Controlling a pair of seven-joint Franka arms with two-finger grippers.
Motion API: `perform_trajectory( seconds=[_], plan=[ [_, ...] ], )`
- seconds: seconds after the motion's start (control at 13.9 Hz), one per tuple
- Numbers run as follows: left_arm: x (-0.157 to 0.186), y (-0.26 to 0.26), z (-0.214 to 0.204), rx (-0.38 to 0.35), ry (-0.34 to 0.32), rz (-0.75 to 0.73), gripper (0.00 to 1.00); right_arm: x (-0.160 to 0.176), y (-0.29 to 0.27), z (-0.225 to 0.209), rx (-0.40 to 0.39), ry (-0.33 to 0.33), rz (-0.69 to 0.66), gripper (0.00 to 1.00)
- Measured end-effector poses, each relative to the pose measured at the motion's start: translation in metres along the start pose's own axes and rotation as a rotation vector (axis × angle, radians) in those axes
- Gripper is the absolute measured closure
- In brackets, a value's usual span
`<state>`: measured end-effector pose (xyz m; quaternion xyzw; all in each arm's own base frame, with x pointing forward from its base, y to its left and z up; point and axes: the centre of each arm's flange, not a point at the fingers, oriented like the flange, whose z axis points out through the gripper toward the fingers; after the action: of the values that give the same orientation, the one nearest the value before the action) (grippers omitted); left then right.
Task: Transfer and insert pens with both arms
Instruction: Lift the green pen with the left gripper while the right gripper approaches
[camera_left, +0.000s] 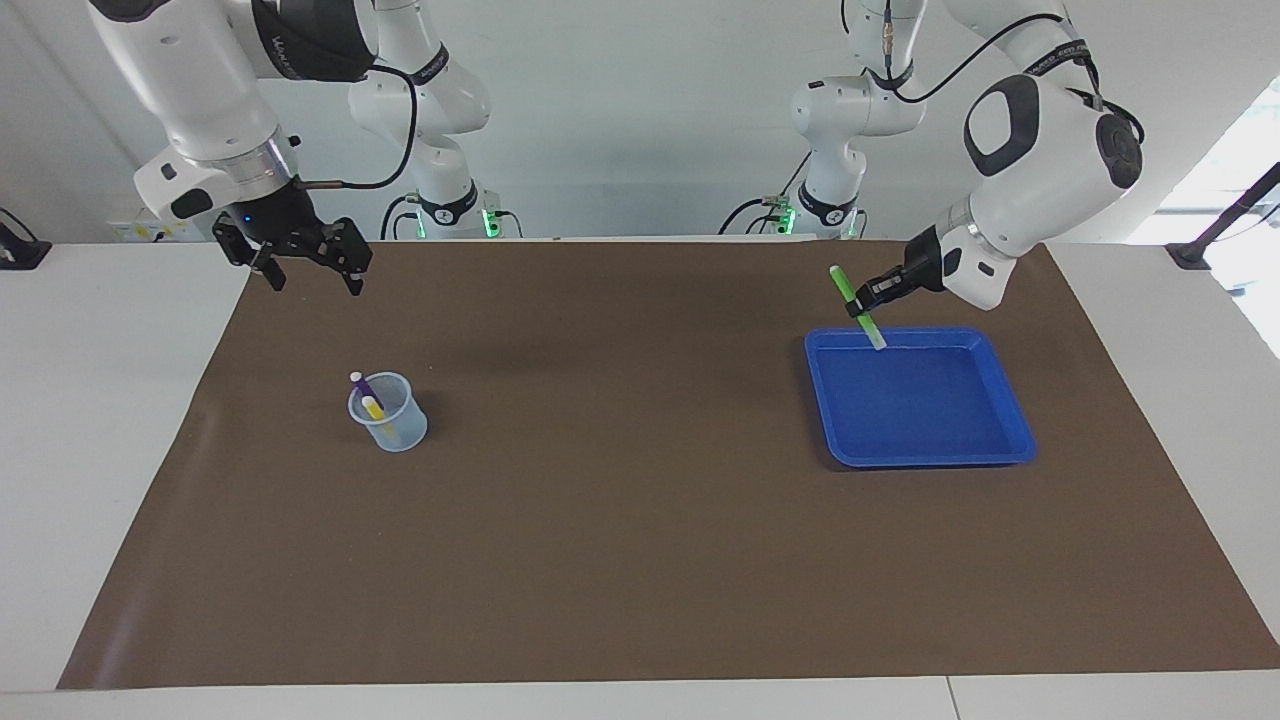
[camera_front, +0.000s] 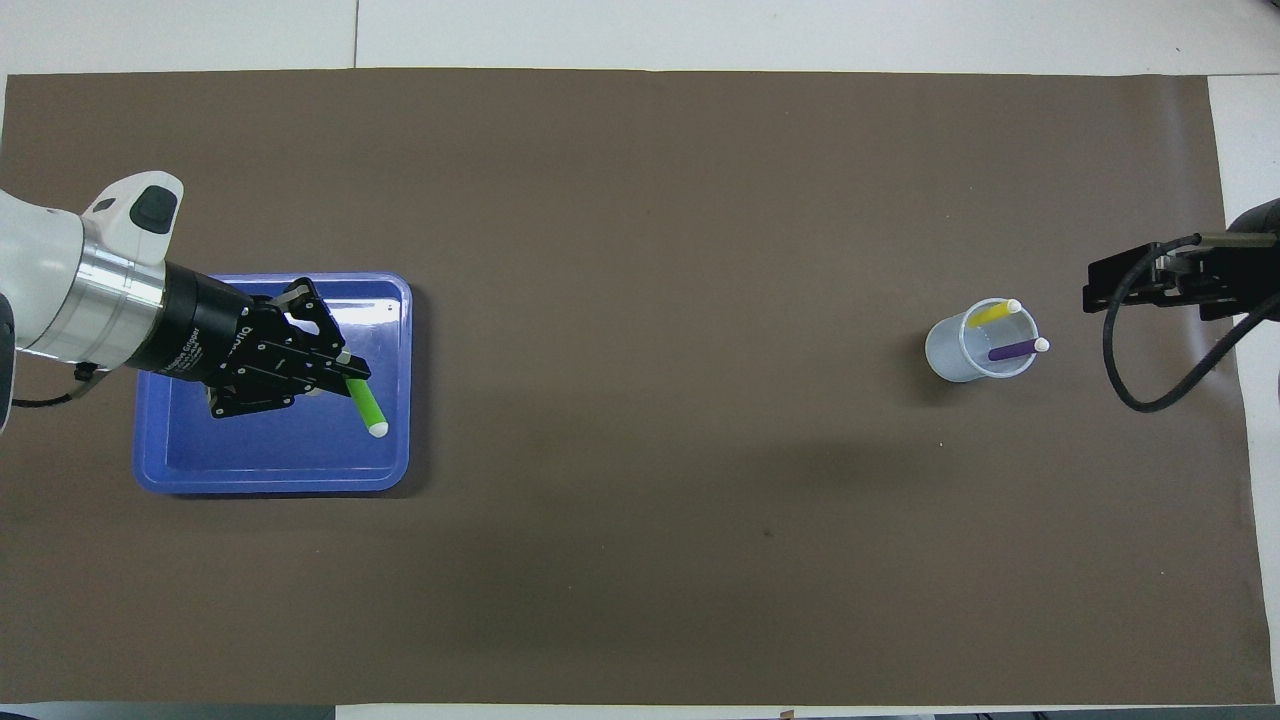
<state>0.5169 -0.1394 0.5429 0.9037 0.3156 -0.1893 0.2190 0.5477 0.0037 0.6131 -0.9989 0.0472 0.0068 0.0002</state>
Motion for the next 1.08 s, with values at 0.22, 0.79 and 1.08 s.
perform_trajectory(
  seconds=[0.22,0.79,1.08],
  plan=[
    [-0.038,0.029,0.009,-0.088,-0.079,-0.242,0.83,-0.003,-0.001,-0.003,0.01,-0.002,0.0,0.0],
    [-0.139,0.079,0.06,-0.346,-0.195,-0.796,0.83,-0.005,-0.019,-0.004,0.173,-0.021,0.0,0.0],
    [-0.186,0.067,0.108,-0.483,-0.279,-0.906,0.83,-0.008,-0.049,-0.012,0.434,-0.055,0.026,0.0]
  ],
)
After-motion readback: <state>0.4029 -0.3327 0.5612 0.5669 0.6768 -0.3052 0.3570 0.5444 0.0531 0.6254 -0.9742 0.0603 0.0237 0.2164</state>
